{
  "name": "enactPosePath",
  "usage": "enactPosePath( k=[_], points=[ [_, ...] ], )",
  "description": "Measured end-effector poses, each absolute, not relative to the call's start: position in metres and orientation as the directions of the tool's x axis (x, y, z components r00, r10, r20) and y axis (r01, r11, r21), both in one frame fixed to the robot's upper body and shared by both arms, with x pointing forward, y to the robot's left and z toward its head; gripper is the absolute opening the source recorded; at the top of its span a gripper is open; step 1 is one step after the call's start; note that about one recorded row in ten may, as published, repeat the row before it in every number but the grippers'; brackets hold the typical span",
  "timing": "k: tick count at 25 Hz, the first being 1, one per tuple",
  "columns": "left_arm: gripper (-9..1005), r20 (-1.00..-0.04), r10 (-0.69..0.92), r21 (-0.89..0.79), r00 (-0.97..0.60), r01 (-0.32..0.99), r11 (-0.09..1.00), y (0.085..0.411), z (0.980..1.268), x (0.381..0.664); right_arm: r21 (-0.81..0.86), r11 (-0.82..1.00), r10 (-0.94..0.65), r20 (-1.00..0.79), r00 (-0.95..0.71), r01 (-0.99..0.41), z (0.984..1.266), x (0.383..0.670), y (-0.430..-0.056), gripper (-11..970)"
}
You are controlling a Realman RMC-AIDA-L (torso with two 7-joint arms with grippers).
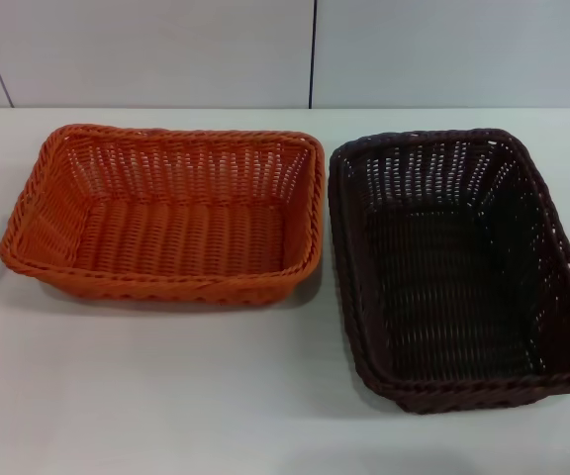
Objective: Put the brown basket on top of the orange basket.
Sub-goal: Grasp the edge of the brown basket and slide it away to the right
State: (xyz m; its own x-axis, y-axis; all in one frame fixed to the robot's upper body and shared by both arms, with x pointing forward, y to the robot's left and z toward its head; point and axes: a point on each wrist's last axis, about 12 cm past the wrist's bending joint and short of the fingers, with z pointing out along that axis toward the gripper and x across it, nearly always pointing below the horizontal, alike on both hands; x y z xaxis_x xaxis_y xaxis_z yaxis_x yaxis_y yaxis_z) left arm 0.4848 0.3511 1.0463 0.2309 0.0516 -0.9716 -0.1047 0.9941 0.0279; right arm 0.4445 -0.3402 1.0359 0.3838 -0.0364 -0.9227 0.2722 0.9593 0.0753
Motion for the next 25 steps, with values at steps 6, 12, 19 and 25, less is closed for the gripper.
enactPosePath(
  k=[6,12,19,25],
  points=[
    [770,-0.982,0.106,0.088,0.156,-0.12,0.989,0.356,1.03,0.477,0.067,0.979,-0.02,-0.906,0.424,0.191,1.041,0.448,-0.328,813],
    [767,-0.988,0.106,0.091,0.113,-0.132,0.987,0.359,1.022,0.474,0.034,0.997,-0.007,-0.869,0.494,0.074,1.051,0.45,-0.314,814],
    [766,-0.989,0.101,0.086,0.106,-0.135,0.987,0.358,1.021,0.476,0.03,0.999,0.021,-0.865,0.501,0.011,1.058,0.47,-0.306,814],
    [771,-0.99,0.102,0.088,0.097,-0.131,0.987,0.357,1.021,0.48,0.087,0.994,0.109,-0.882,0.458,-0.07,1.063,0.495,-0.31,814]
  ],
)
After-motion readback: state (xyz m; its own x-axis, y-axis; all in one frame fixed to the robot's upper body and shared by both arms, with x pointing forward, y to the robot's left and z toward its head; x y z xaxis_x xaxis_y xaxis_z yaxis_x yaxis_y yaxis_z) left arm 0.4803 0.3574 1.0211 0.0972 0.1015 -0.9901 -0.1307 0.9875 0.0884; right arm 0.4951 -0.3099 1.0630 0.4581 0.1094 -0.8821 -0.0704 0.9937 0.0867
